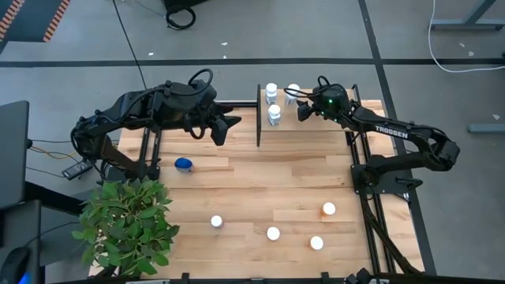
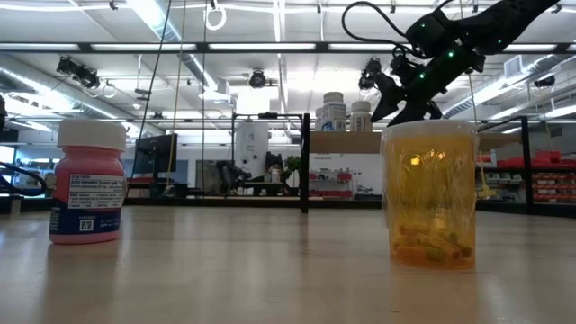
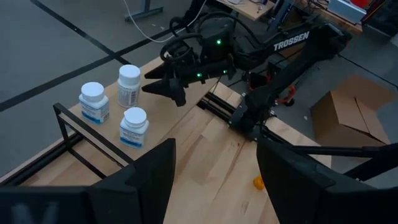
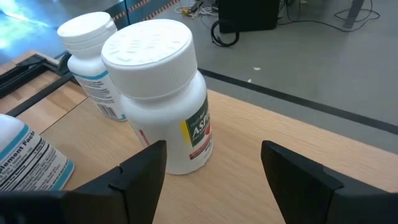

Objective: Pick and place medicine bottles onto shelf by color
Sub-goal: Put the white green medicine bottle on the shelf

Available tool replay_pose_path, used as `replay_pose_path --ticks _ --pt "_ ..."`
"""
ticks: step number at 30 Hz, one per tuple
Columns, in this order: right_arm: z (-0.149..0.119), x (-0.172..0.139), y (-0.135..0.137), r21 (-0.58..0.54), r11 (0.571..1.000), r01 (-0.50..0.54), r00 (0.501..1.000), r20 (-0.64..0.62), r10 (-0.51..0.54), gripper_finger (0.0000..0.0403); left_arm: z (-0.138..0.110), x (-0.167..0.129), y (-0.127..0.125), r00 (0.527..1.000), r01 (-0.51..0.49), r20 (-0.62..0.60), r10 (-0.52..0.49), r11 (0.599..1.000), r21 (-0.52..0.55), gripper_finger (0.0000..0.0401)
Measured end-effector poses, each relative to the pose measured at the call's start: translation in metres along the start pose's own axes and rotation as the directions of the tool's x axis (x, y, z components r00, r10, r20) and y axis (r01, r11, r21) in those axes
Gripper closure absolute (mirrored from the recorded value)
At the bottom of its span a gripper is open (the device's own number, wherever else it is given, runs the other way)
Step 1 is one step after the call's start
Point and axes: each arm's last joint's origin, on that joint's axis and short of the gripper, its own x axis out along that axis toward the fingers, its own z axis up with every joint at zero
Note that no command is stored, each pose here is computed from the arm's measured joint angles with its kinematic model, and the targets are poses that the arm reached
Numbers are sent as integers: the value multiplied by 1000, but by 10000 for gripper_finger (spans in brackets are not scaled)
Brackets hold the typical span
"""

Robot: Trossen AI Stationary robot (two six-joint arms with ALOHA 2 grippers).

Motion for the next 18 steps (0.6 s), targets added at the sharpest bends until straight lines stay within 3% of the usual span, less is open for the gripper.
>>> replay_pose_path --ticks 18 --pt "5 0 2 6 999 -36 998 49 36 134 -1 0 -1 1000 5 -2 -5 1000 2 170"
